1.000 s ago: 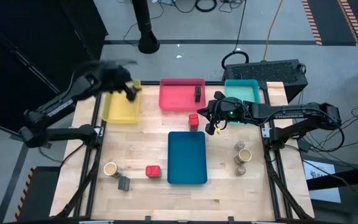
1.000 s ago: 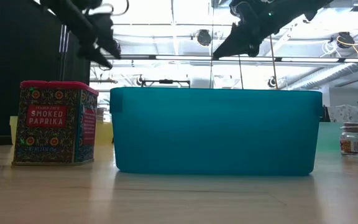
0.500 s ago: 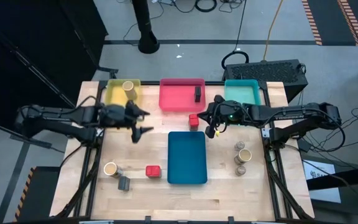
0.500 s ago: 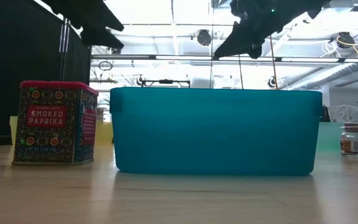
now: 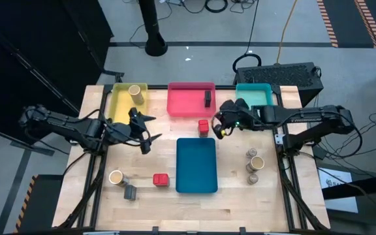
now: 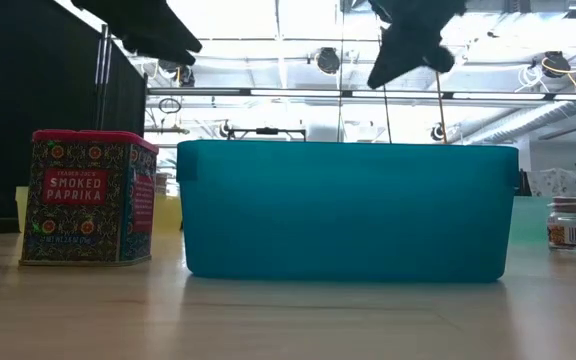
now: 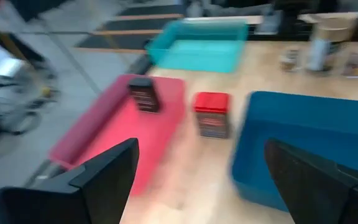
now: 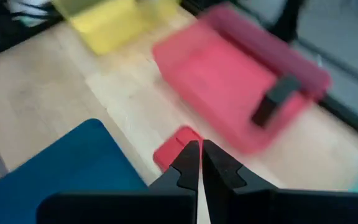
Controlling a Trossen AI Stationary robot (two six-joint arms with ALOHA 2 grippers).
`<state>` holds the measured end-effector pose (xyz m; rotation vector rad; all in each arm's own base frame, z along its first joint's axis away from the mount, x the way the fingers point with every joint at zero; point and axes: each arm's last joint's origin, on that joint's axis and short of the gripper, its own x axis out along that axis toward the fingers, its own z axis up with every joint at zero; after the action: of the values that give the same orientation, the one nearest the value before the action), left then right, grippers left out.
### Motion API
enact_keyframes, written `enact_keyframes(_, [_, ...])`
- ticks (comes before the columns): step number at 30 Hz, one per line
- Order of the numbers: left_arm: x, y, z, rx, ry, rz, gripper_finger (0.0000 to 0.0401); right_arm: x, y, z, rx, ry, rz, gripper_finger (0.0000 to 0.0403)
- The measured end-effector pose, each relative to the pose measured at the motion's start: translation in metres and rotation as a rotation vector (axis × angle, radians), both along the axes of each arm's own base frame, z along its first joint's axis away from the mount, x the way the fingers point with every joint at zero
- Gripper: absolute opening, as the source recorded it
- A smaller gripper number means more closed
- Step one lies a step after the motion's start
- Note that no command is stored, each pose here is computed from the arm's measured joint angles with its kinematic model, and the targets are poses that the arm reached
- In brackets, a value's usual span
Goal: Sort spices by type
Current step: Put the top red seasoning can into the green bin
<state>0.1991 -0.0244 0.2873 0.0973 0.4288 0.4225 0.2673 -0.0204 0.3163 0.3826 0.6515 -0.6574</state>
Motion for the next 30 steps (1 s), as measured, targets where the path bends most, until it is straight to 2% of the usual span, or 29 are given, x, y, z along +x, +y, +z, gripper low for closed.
enact_keyframes(2, [-0.001,0.002,0.000,0.056,0.007,0.054,0.0350,0.005,-0.002,0.010,0.068,0.059,-0.058,0.0000])
enact_keyframes(6, [-0.002,0.005,0.001,0.160,0.029,0.145,0.0350,0.030,-0.004,0.014,0.118,0.229,-0.118,0.0000])
enact_keyframes(11, [-0.005,0.008,0.002,0.250,0.065,0.211,0.0350,0.069,-0.009,0.007,0.198,0.402,-0.037,0.0000])
enact_keyframes(15, [-0.011,0.010,0.000,0.289,0.105,0.272,0.0350,0.084,-0.019,0.010,0.221,0.394,-0.073,0.0000])
enact_keyframes(22, [-0.031,0.015,-0.004,0.293,0.171,0.350,0.0350,0.089,-0.043,0.005,0.402,0.340,-0.198,0.0008])
enact_keyframes(26, [-0.041,0.017,-0.007,0.279,0.194,0.382,0.0350,0.088,-0.052,0.004,0.443,0.327,-0.243,0.0050])
enact_keyframes(30, [-0.047,0.019,-0.004,0.279,0.174,0.414,0.0350,0.088,-0.064,-0.002,0.479,0.335,-0.315,0.0115])
